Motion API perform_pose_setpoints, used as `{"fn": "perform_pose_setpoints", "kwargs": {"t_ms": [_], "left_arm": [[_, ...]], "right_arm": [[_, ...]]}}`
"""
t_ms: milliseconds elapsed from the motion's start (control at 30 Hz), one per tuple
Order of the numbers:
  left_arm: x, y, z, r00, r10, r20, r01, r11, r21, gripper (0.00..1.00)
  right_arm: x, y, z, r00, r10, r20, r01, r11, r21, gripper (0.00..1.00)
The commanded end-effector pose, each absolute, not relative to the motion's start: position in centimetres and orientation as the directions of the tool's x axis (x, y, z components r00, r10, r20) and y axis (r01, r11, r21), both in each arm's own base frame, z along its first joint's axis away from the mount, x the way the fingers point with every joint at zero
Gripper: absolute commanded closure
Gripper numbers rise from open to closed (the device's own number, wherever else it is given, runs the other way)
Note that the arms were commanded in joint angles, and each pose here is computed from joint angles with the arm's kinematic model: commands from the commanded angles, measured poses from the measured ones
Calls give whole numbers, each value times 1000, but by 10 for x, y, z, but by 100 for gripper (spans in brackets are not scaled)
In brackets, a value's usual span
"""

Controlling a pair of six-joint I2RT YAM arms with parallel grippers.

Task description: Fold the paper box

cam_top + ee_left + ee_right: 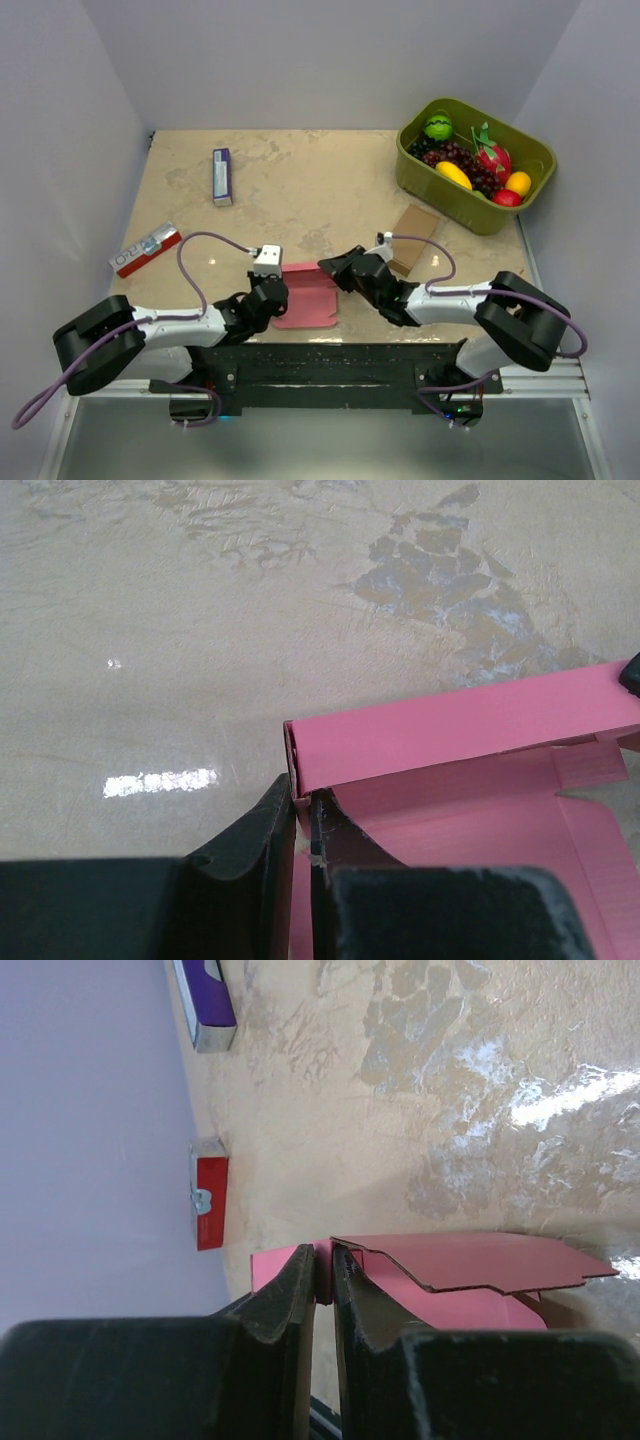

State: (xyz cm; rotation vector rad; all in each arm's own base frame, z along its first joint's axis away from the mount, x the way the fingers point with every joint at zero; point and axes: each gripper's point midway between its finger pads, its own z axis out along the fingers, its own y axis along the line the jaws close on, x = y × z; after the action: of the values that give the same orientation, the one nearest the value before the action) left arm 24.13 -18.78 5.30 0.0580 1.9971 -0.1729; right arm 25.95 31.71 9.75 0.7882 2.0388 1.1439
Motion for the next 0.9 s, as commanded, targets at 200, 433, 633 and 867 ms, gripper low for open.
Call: {"fn": "perform_pose_setpoints", "kwargs": {"t_ms": [200, 433, 633, 867], "left_arm": [[251, -216, 62, -451, 41, -892, 159, 987, -34, 100], [254, -226, 53, -491, 89, -866, 188, 982, -6, 100], [255, -228, 53, -502, 100, -859, 199, 980, -2, 100], [253, -228, 50, -513, 104, -852, 204, 979, -4, 100]], "right_arm": [[240, 298, 134, -622, 640, -450, 14, 584, 812, 43], [192, 281, 117, -664, 510, -547, -42, 704, 709, 50], [180, 274, 99, -679, 366, -637, -57, 838, 543, 55], [191, 273, 76, -673, 337, -658, -2, 889, 457, 49]]}}
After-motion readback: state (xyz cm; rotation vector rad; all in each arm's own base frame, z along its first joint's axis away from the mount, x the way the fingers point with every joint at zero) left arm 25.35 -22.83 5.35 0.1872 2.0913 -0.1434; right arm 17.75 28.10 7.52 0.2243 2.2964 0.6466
